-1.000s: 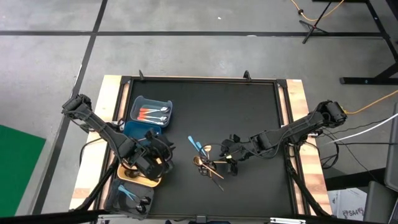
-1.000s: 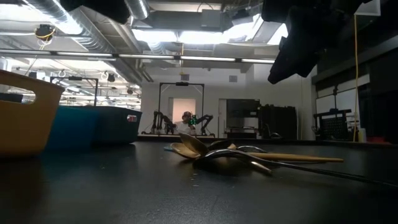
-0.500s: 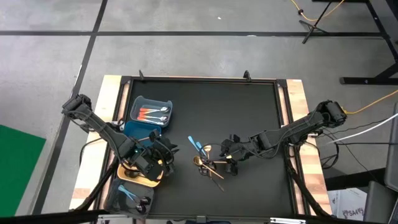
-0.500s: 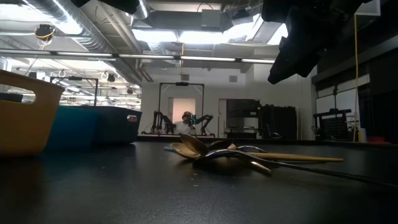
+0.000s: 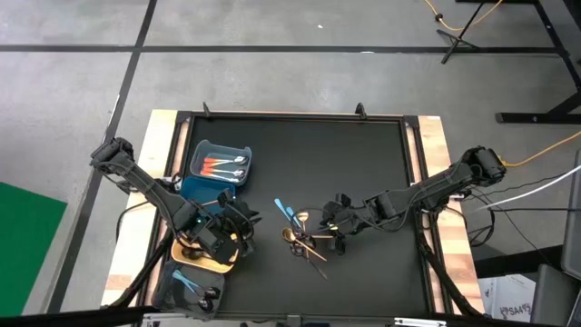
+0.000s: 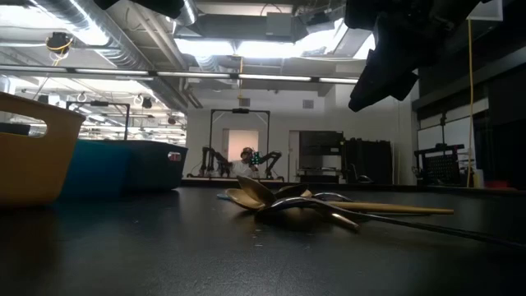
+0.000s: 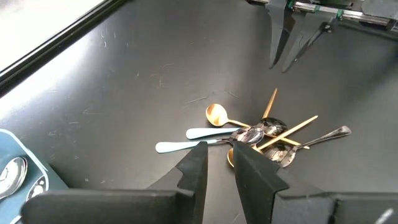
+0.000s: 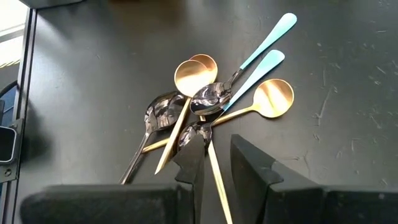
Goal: Sort silverware by color (type)
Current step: Put the gold spoon into the blue bin
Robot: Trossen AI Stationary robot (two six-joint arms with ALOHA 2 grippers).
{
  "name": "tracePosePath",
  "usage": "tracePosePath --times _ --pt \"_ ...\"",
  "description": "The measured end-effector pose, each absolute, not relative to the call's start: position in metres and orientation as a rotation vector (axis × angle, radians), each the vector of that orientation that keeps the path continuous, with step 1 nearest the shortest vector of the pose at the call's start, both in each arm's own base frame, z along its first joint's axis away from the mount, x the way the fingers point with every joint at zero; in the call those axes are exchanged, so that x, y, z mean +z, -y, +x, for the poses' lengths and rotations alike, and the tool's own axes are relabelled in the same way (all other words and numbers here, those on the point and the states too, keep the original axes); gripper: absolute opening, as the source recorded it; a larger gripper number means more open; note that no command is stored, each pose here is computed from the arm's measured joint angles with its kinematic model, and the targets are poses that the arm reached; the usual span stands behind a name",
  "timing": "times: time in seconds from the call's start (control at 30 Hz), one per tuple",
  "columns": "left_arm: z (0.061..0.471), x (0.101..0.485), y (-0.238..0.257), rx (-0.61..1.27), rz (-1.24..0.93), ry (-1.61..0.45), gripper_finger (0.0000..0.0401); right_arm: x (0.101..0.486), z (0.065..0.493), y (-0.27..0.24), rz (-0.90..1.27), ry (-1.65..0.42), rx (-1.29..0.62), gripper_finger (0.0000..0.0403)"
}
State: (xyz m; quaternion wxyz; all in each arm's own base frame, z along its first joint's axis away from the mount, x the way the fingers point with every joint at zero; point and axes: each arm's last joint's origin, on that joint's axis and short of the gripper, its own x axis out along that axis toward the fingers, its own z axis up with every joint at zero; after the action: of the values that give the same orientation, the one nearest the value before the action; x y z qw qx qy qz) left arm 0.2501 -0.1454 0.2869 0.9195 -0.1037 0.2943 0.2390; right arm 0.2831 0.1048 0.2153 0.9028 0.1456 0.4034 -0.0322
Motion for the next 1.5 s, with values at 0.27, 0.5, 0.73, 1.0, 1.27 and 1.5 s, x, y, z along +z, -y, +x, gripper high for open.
tracePosePath --times 0.27,0.5,0.73,1.0,1.27,1.5 --pt "0.251 0.287 0.146 0.489 -0.219 -0.599 0.0071 0.215 0.283 -0.105 0.304 -0.834 -0.068 0.0069" --pt "0.262 0.278 0.159 0.411 -0.282 -0.62 0.0071 0.215 0.283 -0.105 0.309 -0.829 -0.079 0.0069" --pt "0.276 0.253 0.183 0.326 -0.308 -0.667 0.0071 0.215 0.283 -0.105 0.337 -0.826 -0.089 0.0069" --pt "0.28 0.247 0.202 0.255 -0.358 -0.624 0.0071 0.216 0.277 -0.121 0.415 -0.813 -0.119 0.0069" --pt "0.275 0.249 0.212 0.219 -0.368 -0.605 0.0071 0.21 0.265 -0.157 0.41 -0.758 -0.133 0.0069" --pt "0.274 0.25 0.215 0.212 -0.377 -0.596 0.0071 0.182 0.27 -0.185 0.355 -0.733 -0.119 0.0069"
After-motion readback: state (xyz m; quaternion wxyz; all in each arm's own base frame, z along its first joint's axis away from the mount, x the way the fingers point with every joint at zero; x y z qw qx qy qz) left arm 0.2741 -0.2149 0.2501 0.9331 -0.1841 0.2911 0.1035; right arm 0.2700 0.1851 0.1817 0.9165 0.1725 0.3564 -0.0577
